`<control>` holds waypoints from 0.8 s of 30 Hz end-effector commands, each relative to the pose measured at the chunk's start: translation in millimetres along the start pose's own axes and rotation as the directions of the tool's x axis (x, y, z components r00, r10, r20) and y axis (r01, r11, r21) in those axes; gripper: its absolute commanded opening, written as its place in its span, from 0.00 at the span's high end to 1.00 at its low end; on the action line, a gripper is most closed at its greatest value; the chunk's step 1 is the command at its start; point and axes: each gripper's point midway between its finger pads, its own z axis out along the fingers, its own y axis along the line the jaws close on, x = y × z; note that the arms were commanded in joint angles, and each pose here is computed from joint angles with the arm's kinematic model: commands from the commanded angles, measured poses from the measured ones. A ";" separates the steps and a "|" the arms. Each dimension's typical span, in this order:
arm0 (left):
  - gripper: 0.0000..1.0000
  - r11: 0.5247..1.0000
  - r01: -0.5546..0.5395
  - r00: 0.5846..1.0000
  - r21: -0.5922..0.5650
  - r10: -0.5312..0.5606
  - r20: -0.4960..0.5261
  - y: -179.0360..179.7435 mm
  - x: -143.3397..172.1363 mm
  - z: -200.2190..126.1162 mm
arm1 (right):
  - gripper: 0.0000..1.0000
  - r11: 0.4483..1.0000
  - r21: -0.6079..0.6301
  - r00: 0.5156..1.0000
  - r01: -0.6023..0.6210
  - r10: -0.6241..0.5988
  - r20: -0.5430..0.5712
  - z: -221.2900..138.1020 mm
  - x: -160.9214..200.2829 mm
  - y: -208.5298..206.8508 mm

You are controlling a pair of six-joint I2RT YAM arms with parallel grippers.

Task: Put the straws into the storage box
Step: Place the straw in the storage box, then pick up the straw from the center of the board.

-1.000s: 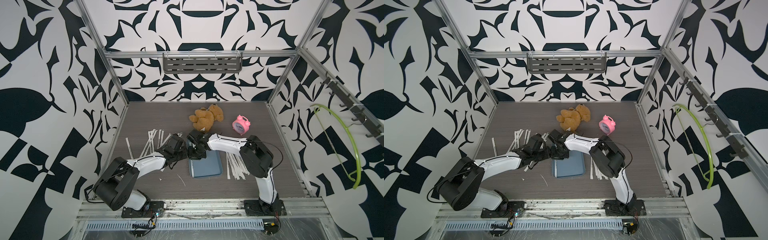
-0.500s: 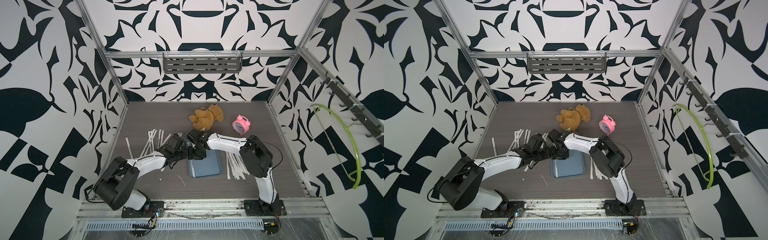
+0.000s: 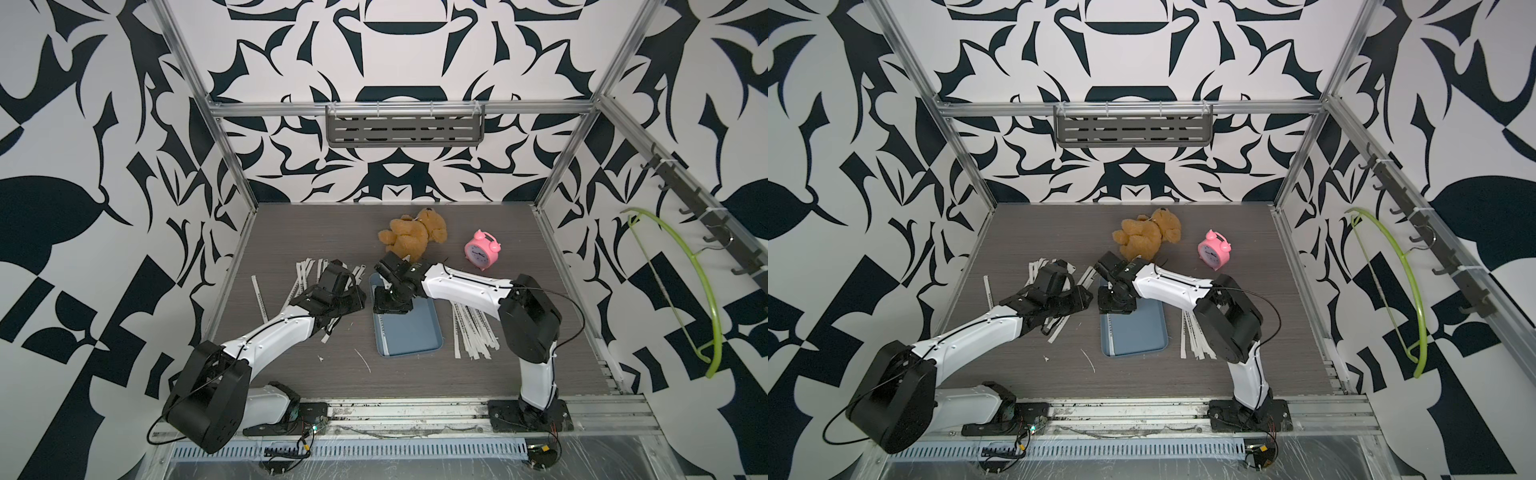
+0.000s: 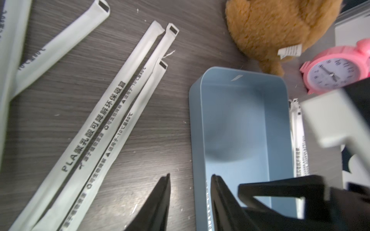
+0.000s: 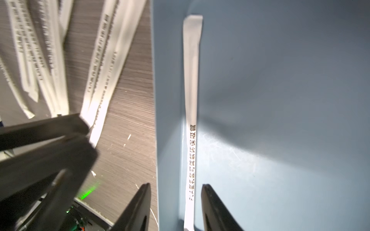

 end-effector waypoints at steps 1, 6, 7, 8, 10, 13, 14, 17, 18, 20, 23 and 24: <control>0.55 0.999 -0.030 0.999 -0.024 0.029 -0.044 2.7 5.7 -5.2 | 0.67 0.998 0.047 0.999 0.031 -0.033 0.039 -34.0 2.8 -19.9; 0.33 0.999 -0.035 0.999 -0.017 0.034 -0.037 -0.5 8.5 -15.2 | 0.83 0.980 0.193 0.996 -0.041 0.025 0.085 -87.9 19.0 -99.1; 0.31 0.999 -0.035 0.999 -0.015 0.034 -0.039 -2.7 10.7 -14.3 | 0.84 0.970 0.234 0.995 -0.063 0.044 0.085 -94.7 25.6 -118.4; 0.28 0.999 -0.037 0.998 -0.013 0.037 -0.041 -5.3 13.2 -12.8 | 0.84 0.960 0.269 0.995 -0.077 0.055 0.088 -102.6 32.1 -133.9; 0.26 0.999 -0.040 0.998 -0.011 0.040 -0.041 -10.7 15.6 -9.2 | 0.83 0.940 0.330 0.994 -0.089 0.061 0.094 -114.1 43.1 -155.6; 0.25 0.999 -0.041 0.997 -0.007 0.041 -0.058 -18.8 19.5 0.7 | 0.80 0.915 0.384 0.991 -0.124 0.097 0.090 -118.0 55.1 -186.3; 0.24 0.999 -0.041 0.997 -0.003 0.041 -0.061 -22.0 19.7 3.4 | 0.81 0.918 0.372 0.990 -0.136 0.111 0.088 -116.0 57.2 -191.1; 0.24 0.999 -0.046 0.996 0.012 0.047 -0.070 -32.7 21.4 8.9 | 0.82 0.919 0.367 0.990 -0.142 0.135 0.046 -103.2 66.8 -194.1; 0.24 0.999 -0.047 0.996 0.017 0.048 -0.069 -35.8 21.3 9.8 | 0.82 0.918 0.372 0.990 -0.137 0.132 0.039 -99.1 68.6 -193.9; 0.24 0.999 -0.047 0.996 0.021 0.048 -0.074 -38.1 24.2 13.1 | 0.81 0.904 0.405 0.991 -0.133 0.126 0.046 -95.3 67.7 -199.7; 0.24 0.999 -0.042 0.996 0.014 0.043 -0.076 -37.3 25.4 15.2 | 0.80 0.897 0.424 0.992 -0.122 0.121 0.029 -84.2 66.9 -205.0; 0.24 0.999 -0.043 0.996 0.014 0.044 -0.074 -37.4 25.5 15.2 | 0.79 0.898 0.424 0.992 -0.120 0.122 0.021 -80.7 67.0 -205.2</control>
